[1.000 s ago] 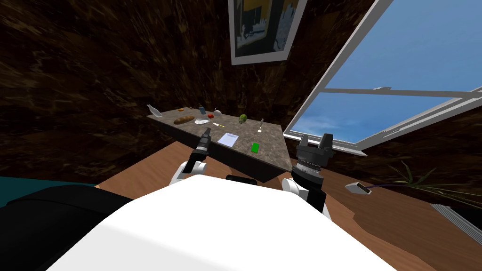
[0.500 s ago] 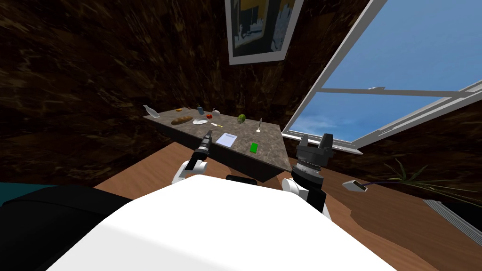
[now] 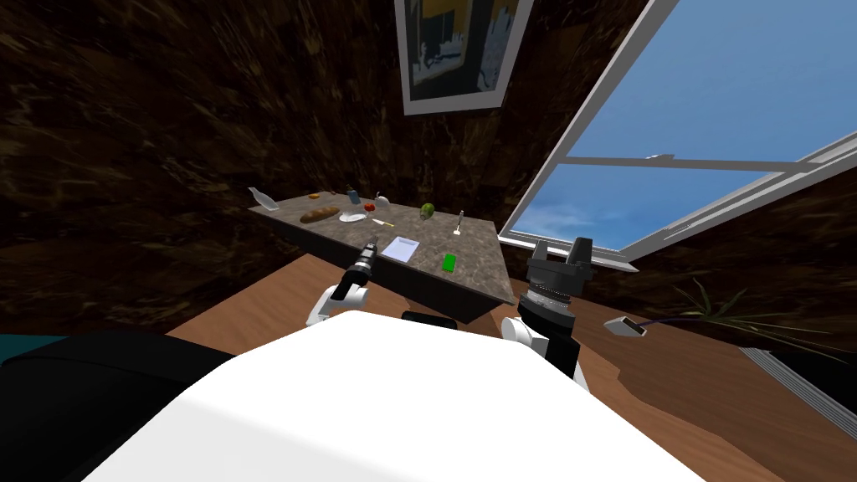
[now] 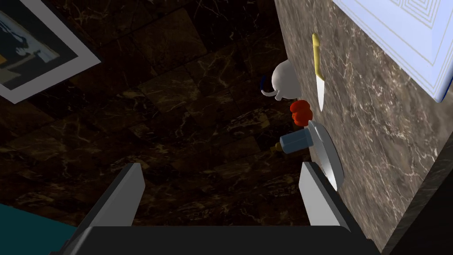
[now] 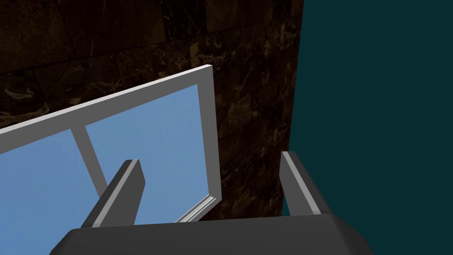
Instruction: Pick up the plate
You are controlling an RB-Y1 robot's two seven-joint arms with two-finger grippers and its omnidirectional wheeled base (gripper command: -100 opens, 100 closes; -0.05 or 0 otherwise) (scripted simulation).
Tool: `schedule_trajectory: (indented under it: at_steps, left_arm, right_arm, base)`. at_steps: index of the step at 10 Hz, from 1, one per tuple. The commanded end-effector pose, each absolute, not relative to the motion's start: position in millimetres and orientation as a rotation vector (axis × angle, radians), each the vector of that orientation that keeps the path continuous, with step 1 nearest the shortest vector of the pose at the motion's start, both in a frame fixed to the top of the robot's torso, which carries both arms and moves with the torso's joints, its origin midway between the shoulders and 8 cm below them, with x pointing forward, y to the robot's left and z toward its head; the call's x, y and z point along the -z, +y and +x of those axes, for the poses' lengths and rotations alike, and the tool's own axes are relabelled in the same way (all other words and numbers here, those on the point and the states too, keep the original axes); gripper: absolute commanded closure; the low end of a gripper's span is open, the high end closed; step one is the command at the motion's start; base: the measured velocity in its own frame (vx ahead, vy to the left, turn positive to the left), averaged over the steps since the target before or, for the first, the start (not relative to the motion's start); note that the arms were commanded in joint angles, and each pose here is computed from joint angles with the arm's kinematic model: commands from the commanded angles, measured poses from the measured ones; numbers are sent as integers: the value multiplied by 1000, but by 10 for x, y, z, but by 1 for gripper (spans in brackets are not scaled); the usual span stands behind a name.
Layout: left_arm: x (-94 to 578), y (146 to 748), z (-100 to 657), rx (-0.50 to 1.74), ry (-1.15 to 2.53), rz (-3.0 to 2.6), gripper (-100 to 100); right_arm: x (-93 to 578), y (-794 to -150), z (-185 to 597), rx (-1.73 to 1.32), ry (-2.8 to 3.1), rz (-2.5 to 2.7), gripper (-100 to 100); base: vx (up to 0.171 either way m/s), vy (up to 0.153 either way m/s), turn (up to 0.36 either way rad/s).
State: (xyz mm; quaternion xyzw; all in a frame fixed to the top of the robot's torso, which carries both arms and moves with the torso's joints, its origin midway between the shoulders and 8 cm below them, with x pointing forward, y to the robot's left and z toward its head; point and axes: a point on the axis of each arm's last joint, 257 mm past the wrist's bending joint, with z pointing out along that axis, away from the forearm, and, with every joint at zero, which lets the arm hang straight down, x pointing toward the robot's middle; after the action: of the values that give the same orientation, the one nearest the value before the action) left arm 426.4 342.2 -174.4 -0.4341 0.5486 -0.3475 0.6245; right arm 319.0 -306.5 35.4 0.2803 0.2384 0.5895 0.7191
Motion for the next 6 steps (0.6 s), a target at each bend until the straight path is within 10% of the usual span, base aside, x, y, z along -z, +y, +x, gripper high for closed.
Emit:
schedule_trajectory:
  at_steps: [1,6]
  left_arm:
    - [1879,3454,4293,777,1288,-1032,-100]
    - [2338,3563,4298,709,1378,-1159,-100]
  right_arm:
    - [-354,-3065,3190,-1304,527,620,0]
    - [-354,-3065,3190,-1304,527,620,0]
  base:
    - [3,-19,-24]
    - [9,-23,-38]
